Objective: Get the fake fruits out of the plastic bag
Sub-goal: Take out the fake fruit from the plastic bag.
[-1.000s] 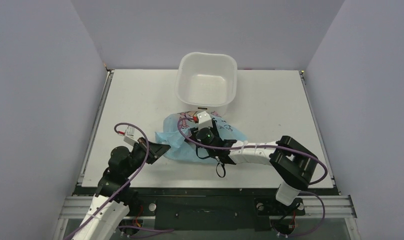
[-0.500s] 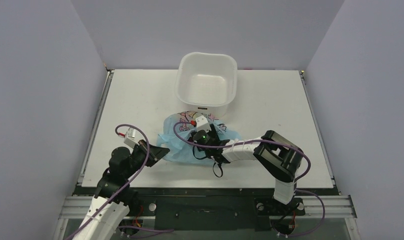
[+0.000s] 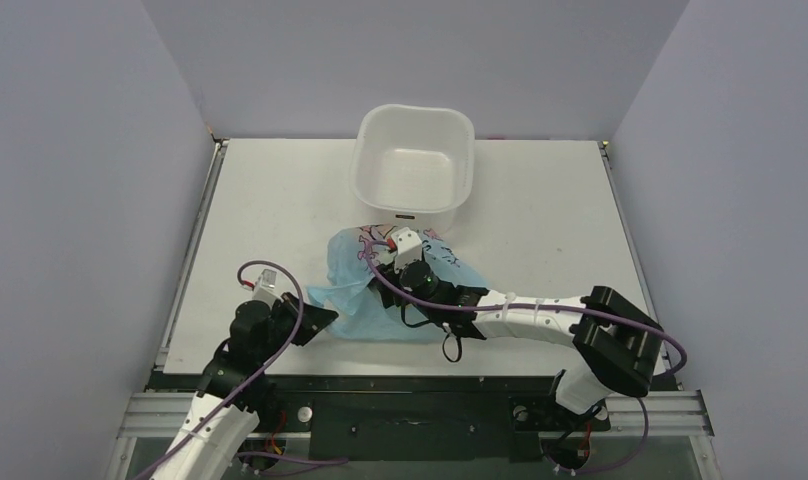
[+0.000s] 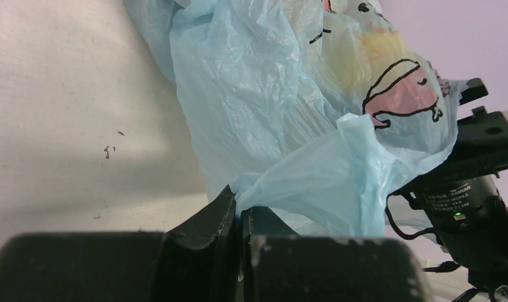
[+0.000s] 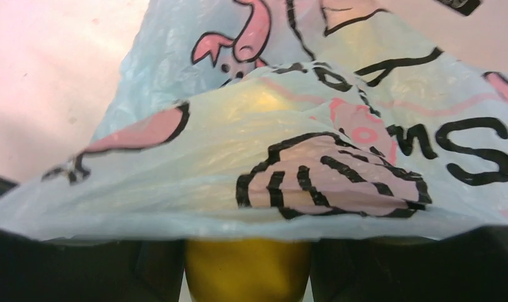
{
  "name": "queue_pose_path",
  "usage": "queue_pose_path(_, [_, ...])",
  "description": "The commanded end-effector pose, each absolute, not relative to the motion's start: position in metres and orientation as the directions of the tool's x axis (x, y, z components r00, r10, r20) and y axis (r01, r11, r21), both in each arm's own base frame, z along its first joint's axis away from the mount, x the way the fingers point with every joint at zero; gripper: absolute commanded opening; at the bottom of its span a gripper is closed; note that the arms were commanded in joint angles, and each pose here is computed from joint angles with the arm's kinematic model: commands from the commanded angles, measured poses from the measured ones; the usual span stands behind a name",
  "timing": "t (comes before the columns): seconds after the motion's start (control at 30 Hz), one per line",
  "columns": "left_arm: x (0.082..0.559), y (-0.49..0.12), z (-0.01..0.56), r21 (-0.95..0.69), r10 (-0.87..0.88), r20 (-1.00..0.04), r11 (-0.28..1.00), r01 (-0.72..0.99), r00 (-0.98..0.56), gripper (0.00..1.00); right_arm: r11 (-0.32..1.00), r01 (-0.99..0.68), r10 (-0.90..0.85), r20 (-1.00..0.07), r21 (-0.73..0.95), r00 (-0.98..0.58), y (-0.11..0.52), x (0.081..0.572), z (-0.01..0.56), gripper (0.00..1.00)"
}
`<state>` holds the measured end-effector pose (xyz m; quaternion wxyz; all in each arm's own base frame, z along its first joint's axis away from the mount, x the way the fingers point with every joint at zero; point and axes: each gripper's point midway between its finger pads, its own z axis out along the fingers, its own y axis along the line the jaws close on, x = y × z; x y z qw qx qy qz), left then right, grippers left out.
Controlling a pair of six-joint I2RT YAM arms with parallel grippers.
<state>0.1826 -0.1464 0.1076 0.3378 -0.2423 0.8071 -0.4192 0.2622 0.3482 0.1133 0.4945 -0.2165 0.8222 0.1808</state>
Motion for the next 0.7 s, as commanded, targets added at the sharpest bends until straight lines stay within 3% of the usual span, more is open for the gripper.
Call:
queue_pose_path(0.0, [0.189, -0.148, 0.126, -0.871, -0.709, -0.341, 0.486, -0.077, -0.618, 0.0, 0.724, -0.665, -0.157, -0.896, 0.181, -0.415, 0.368, 0.233, 0.12, 0.08])
queue_pose_path(0.33, [0.189, -0.133, 0.147, -0.828, -0.704, -0.406, 0.554, -0.093, -0.583, 0.0, 0.581, -0.77, -0.148, -0.895, 0.266, -0.421, 0.385, 0.188, 0.155, 0.05])
queue_pose_path(0.67, [0.174, -0.123, 0.116, -0.754, -0.648, -0.435, 0.642, -0.14, -0.625, 0.0, 0.596, -0.698, 0.059, -0.889, 0.396, -0.453, 0.356, 0.177, 0.235, 0.0])
